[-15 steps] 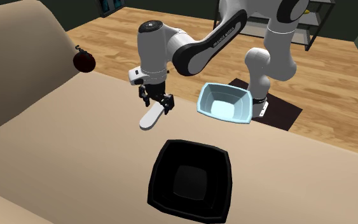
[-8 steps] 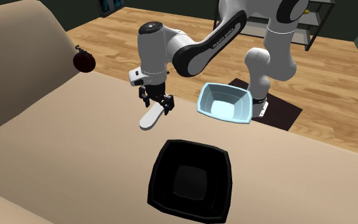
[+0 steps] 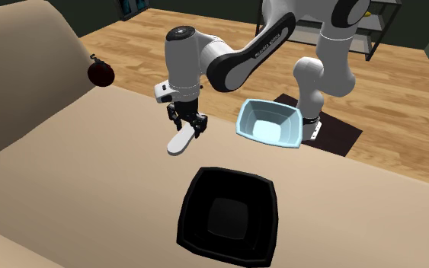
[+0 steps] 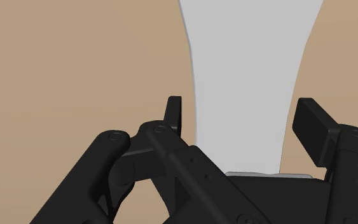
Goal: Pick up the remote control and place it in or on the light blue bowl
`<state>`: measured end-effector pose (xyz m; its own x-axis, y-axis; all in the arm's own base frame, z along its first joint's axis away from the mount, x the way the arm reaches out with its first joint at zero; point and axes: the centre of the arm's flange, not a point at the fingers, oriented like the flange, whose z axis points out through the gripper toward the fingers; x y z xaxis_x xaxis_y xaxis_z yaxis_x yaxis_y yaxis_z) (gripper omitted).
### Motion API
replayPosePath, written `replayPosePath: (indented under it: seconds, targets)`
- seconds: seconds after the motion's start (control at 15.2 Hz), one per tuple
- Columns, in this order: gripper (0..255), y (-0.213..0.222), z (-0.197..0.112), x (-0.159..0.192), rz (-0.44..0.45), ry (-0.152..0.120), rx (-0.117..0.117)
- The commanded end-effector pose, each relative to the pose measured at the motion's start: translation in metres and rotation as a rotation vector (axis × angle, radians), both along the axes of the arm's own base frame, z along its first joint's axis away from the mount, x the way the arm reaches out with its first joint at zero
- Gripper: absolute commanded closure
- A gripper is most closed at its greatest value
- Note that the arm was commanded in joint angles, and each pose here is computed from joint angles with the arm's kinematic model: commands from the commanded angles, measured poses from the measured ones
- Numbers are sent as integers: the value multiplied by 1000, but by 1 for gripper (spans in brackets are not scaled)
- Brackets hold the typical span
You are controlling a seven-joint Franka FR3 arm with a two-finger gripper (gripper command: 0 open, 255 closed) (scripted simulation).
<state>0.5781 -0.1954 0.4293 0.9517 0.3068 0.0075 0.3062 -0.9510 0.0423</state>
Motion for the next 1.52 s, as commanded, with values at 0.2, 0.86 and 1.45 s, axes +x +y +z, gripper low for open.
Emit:
replayPosePath:
  seconds: [0.2,0.86,1.45]
  targets:
    - [255,0,11,0,0,-1,0]
    - [255,0,64,0,0,-1,0]
    - [255,0,111,0,0,-1,0]
